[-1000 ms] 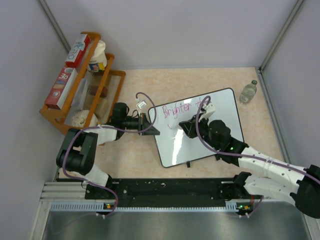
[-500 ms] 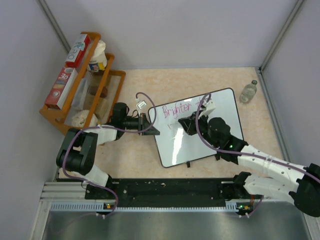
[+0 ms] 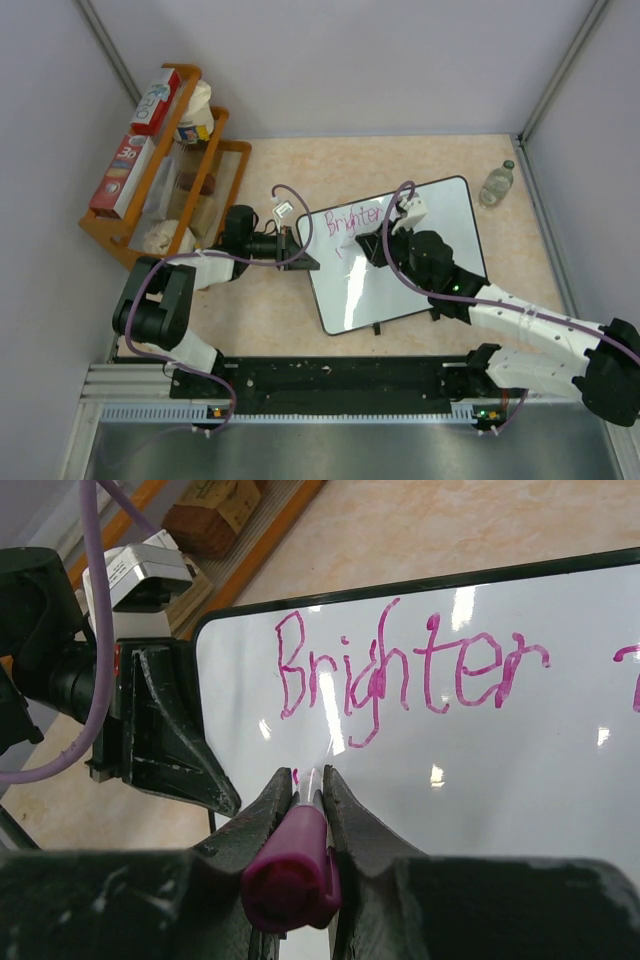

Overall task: Write a sentence on the whiteboard
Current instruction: Write with the whiteboard marker on the whiteboard.

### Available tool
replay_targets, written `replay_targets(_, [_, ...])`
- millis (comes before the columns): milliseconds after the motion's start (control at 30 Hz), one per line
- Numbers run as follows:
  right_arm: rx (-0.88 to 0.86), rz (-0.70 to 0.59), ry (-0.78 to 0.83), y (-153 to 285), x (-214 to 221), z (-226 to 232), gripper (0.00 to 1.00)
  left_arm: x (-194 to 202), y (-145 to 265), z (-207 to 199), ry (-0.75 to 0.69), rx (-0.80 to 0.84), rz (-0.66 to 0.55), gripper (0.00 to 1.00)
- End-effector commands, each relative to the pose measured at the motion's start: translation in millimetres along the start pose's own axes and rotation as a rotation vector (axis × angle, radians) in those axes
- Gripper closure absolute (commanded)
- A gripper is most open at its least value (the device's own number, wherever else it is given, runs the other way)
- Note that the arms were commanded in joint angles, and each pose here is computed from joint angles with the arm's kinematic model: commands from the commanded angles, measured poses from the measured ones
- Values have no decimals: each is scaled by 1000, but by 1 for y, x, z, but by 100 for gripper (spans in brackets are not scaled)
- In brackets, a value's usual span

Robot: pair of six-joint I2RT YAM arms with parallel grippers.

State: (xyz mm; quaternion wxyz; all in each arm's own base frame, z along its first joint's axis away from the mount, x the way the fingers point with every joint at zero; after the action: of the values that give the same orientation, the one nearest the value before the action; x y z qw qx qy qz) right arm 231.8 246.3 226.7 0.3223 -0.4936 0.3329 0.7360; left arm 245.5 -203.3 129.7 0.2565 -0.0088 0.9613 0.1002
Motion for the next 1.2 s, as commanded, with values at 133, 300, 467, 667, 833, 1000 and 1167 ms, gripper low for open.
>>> replay_targets(133, [14, -21, 9, 1, -8, 1, 100, 10, -7, 21, -155, -69, 2, 100])
replay_targets(300, [16, 8, 13, 2, 2, -1, 100, 11, -6, 22, -153, -69, 3, 100])
replay_targets(467, [12, 24, 11, 5, 9, -3, 100, 10, -6, 21, -155, -69, 2, 100])
replay_targets(667, [13, 40, 11, 7, 15, -4, 100, 11, -6, 21, -154, -70, 2, 100])
replay_targets(833, [10, 53, 8, 8, 19, -5, 100, 11, -6, 21, -156, -70, 2, 100])
replay_targets(1000, [4, 68, 9, 10, 25, -6, 100, 10, -6, 21, -157, -70, 1, 100])
replay_targets(1167, [1, 87, 9, 11, 30, -7, 100, 11, -6, 22, -154, -74, 1, 100])
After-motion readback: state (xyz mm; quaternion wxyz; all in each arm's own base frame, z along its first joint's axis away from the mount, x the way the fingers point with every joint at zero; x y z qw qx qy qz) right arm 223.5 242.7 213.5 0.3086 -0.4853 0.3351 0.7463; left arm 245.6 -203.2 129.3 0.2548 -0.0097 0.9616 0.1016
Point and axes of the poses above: each gripper's point midway between its finger pads, its own y axis back along the fingers, its own z axis along the line the jaws close on, x = y × z, the point moved 4 cm from there along y, back along the fingers, and after that the axes turned 7 degrees about y, right-handed, at the moved point
